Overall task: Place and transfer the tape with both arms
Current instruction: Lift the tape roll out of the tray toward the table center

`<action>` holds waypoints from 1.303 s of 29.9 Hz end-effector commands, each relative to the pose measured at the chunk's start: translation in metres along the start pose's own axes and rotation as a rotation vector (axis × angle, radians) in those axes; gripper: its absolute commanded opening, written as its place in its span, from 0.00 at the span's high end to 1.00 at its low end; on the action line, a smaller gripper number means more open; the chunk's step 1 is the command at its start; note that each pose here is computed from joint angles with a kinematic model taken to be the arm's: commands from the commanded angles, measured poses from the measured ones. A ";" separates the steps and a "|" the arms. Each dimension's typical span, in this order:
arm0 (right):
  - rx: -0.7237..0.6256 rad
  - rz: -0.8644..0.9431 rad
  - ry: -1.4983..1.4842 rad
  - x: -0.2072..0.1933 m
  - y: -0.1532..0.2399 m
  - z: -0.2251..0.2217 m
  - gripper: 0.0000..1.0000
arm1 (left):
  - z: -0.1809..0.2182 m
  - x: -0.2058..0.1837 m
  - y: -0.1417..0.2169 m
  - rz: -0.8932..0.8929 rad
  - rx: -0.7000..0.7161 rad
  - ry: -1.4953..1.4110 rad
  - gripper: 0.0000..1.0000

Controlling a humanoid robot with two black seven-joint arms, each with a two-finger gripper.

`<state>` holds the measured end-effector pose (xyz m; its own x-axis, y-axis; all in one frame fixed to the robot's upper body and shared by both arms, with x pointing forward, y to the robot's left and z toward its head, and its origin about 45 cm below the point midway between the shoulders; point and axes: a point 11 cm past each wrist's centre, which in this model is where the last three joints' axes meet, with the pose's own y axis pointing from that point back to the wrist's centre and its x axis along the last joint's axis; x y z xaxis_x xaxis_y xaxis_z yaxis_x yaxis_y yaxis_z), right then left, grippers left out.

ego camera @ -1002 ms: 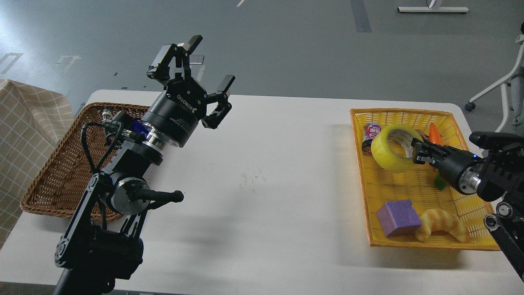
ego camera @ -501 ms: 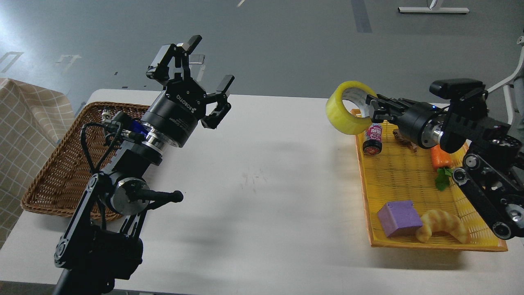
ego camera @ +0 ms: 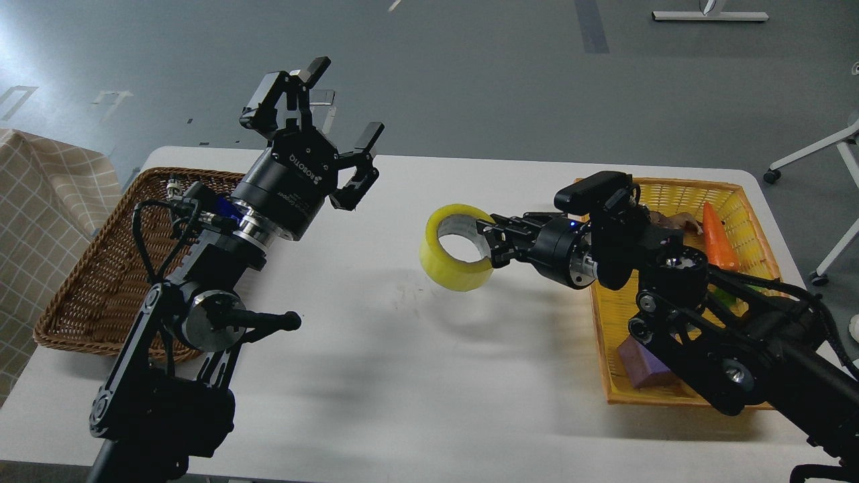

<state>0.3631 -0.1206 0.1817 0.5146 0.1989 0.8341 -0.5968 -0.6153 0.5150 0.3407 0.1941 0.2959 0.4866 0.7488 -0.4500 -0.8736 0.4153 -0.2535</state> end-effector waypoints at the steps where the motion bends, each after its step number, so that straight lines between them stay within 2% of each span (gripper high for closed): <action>1: 0.007 -0.029 -0.006 -0.018 -0.003 -0.006 0.96 | 0.001 -0.001 0.001 -0.001 -0.002 0.000 0.02; 17: -0.018 -0.009 -0.079 -0.022 -0.016 -0.004 0.94 | -0.003 0.001 0.006 0.009 0.006 0.005 0.02; 32: -0.064 -0.033 -0.122 -0.033 -0.031 -0.010 0.88 | 0.002 0.005 0.007 0.021 -0.009 0.001 0.02; 34: -0.057 -0.028 -0.125 -0.032 -0.033 -0.013 0.84 | 0.003 0.006 0.007 0.026 -0.014 0.000 0.02; 35: -0.052 -0.018 -0.128 -0.031 -0.034 -0.017 0.74 | 0.004 0.007 0.007 0.027 -0.015 0.000 0.02; 36: -0.055 -0.005 -0.132 -0.030 -0.035 -0.017 0.71 | 0.004 0.007 0.007 0.027 -0.015 0.000 0.02; 38: -0.053 0.020 -0.138 -0.027 -0.035 -0.019 0.70 | 0.005 0.007 0.007 0.027 -0.017 -0.001 0.02; 39: -0.047 0.030 -0.141 -0.026 -0.036 -0.021 0.65 | 0.005 0.006 0.007 0.026 -0.018 -0.001 0.02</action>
<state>0.3580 -0.0924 0.1428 0.5903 0.0942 0.8017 -0.6271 -0.5719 0.5289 0.3376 0.2044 0.2944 0.4628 0.7599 -0.4565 -0.8863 0.3870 -0.2542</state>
